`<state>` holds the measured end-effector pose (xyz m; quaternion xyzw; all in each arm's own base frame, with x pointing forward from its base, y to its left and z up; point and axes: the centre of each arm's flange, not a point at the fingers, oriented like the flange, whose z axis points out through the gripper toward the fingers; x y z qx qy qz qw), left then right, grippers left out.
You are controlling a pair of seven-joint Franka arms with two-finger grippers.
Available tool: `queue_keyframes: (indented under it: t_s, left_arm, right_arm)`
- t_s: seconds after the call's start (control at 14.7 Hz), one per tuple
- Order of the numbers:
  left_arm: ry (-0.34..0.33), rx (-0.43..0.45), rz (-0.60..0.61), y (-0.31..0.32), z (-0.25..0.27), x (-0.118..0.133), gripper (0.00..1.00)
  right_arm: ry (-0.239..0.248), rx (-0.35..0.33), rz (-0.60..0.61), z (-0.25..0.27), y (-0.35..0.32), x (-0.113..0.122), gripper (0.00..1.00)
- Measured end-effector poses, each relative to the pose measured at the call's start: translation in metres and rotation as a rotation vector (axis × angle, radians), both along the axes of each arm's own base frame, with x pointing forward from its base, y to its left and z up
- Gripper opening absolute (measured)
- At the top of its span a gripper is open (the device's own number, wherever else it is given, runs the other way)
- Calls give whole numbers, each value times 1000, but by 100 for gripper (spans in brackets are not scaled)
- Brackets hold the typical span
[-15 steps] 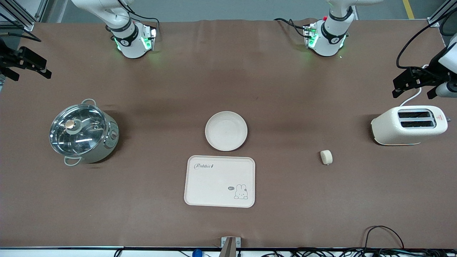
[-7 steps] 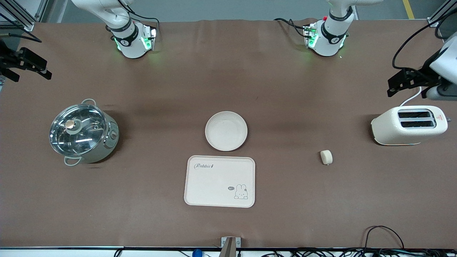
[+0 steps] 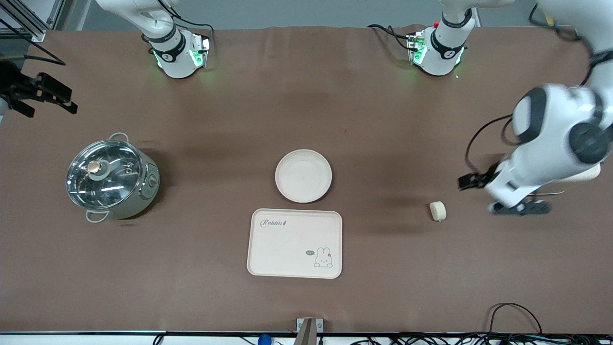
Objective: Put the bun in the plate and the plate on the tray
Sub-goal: 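Grasp the cream bun with the left gripper while the right gripper moves out, then carry the bun onto the white plate while the right gripper reaches the plate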
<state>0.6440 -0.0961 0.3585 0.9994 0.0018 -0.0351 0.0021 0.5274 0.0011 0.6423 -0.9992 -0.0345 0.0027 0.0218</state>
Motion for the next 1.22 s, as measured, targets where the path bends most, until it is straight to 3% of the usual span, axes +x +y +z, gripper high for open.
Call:
queue_keyframes:
  t_s: [0.27,0.61,0.81,1.22]
  left_arm:
    - [-19,-19,16,-19,-98,15,100]
    - [-73,-32,34,-3,-136,8,99]
    - [-93,-35,32,5,-153,-3,91]
    - [-111,-39,-36,9,-159,-7,37]
  right_arm:
    - [19,6,61,-48,43,34,100]
    - [30,27,103,-96,81,62,100]
    - [37,24,140,-120,107,72,100]
    - [84,7,200,-168,152,90,100]
